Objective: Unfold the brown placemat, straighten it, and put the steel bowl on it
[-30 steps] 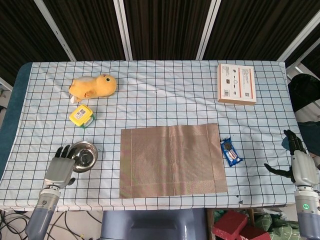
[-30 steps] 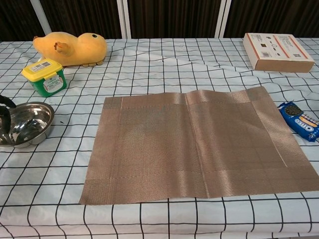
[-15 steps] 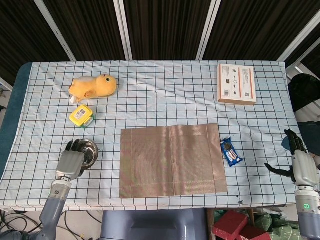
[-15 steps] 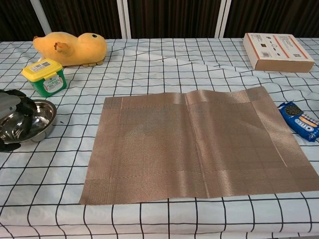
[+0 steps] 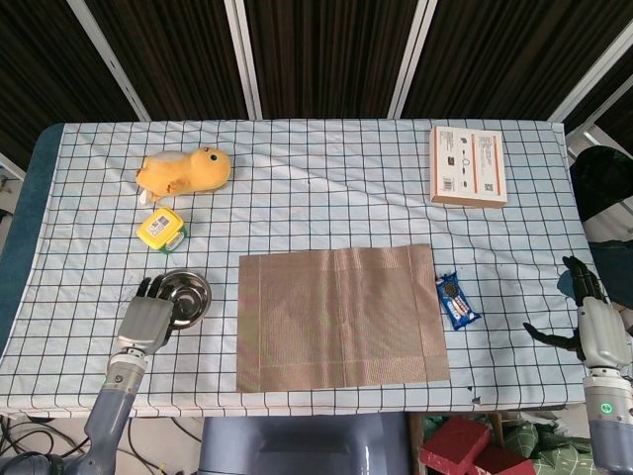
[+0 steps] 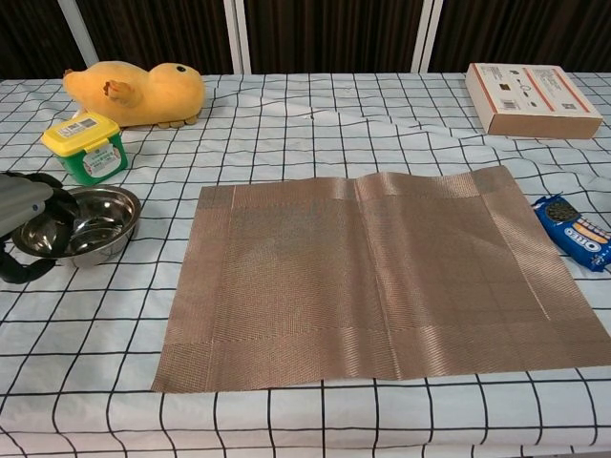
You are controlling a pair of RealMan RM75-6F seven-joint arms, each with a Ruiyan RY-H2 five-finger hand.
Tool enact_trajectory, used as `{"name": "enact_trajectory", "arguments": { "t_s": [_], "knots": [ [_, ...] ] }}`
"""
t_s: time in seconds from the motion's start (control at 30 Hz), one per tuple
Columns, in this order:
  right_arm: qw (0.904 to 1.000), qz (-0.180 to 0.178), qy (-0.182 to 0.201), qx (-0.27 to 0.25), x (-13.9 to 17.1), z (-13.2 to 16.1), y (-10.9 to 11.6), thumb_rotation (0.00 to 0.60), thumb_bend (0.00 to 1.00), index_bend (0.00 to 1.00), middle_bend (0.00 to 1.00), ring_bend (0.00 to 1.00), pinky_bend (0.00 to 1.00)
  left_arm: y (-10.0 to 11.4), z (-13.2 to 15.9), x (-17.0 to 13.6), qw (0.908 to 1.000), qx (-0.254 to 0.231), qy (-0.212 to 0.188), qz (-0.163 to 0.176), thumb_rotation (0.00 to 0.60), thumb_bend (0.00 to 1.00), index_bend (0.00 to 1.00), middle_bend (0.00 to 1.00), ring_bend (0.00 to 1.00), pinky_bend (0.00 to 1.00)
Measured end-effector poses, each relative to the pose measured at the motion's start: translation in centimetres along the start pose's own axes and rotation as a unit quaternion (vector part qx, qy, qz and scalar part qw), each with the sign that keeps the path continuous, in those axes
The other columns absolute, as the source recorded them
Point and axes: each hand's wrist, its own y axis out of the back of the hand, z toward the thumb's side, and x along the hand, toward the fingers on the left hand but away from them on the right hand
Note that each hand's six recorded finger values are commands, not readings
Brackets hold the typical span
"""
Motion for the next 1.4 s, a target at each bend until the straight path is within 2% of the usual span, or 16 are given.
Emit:
{"name": "enact_trajectory", "arguments": {
  "t_s": [0.2,0.5,0.63,0.83,1.13,1.4],
  "knots": [
    [1.0000,0.000,0.000,0.000,0.0,0.0,0.0,0.600,0.06,0.00,0.00,0.00,0.16,0.9,0.5,-0.1,0.9998,-0.002,-0.012,0.018,0.600,0.49,0.64,0.23,0.05,0.10],
    [1.0000,0.000,0.000,-0.002,0.0,0.0,0.0,0.600,0.06,0.00,0.00,0.00,0.16,5.2,3.7,0.4,0.9951,-0.020,-0.060,0.076,0.600,0.49,0.65,0.23,0.05,0.10],
    [1.0000,-0.001,-0.001,-0.003,0.0,0.0,0.1,0.600,0.06,0.00,0.00,0.00,0.16,7.6,6.2,1.4,0.9905,-0.020,-0.091,0.102,0.600,0.49,0.65,0.23,0.05,0.10],
    [1.0000,0.000,-0.002,-0.003,-0.1,-0.1,0.1,0.600,0.06,0.00,0.00,0.00,0.16,9.4,11.1,2.5,0.9821,-0.010,-0.146,0.118,0.600,0.49,0.65,0.24,0.05,0.10],
    [0.9999,-0.005,-0.005,-0.009,-0.2,-0.2,0.4,0.600,0.07,0.00,0.00,0.00,0.16,9.0,18.4,4.0,0.9697,0.012,-0.214,0.118,0.600,0.49,0.65,0.24,0.05,0.11],
    [1.0000,0.000,-0.004,-0.009,-0.2,-0.2,0.2,0.600,0.07,0.00,0.00,0.00,0.16,7.5,22.0,5.0,0.9640,0.025,-0.241,0.109,0.600,0.45,0.62,0.24,0.05,0.11]
  ]
}}
